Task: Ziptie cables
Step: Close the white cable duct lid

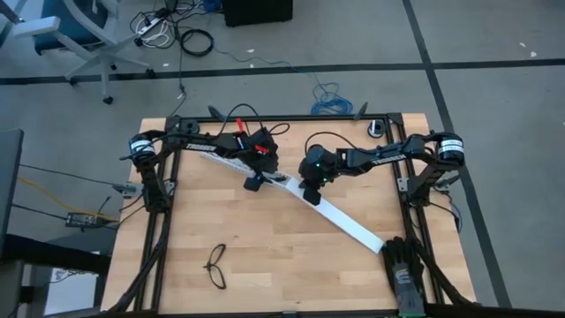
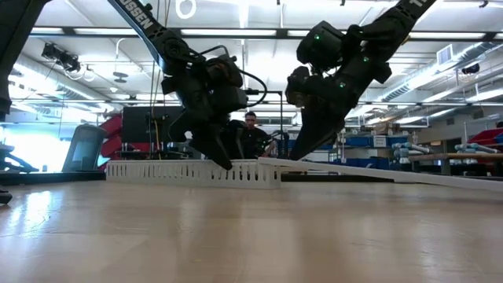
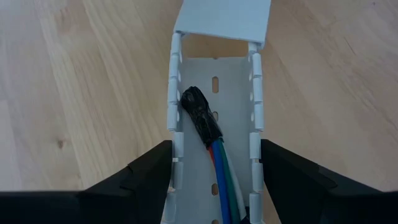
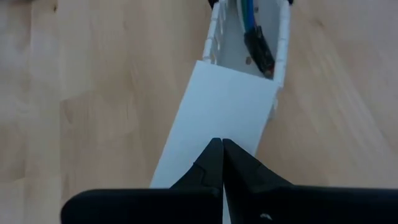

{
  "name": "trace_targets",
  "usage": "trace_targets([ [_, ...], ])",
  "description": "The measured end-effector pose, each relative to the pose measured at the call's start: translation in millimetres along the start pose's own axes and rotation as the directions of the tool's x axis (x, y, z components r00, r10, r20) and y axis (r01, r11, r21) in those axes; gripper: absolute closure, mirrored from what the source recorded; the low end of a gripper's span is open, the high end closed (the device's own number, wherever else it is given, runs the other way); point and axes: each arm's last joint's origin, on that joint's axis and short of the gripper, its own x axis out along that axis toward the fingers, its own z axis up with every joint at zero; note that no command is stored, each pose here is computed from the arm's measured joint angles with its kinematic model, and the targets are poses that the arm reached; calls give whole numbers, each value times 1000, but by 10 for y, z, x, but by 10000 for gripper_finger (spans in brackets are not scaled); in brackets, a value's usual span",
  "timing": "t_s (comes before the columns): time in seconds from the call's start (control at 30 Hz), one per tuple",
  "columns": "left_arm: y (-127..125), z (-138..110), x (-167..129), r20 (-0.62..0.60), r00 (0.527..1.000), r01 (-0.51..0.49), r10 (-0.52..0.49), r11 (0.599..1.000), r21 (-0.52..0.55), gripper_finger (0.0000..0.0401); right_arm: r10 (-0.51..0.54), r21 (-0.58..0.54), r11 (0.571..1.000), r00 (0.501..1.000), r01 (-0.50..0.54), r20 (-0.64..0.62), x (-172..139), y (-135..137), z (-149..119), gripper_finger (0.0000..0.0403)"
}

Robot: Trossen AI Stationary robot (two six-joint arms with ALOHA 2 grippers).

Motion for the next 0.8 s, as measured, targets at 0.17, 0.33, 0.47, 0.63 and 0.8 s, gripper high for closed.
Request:
trace_targets([
  [0.17, -1, 1, -2, 5, 1000, 6, -6, 1000, -1, 158, -13, -41, 999, 999, 15, 37, 2, -28, 36, 403],
  [0.33, -4, 4, -1, 9, 1000, 10, -10, 1000, 0, 158, -20, -74, 997, 997, 26, 77, -6, -63, 79, 403],
  [0.47, -11, 10, 2, 10, 1000, 12, -12, 1000, 3, 158, -19, -80, 996, 995, 27, 96, -11, -78, 100, 403],
  [0.63, -6, 11, 4, -1, 1000, -6, 6, 1000, 6, 158, -7, -91, 996, 987, 21, 158, -48, -60, 166, 403],
  [0.8, 12, 19, 4, -13, 999, -46, 47, 999, 12, 157, -3, -91, 996, 986, 18, 165, -66, -53, 177, 403],
])
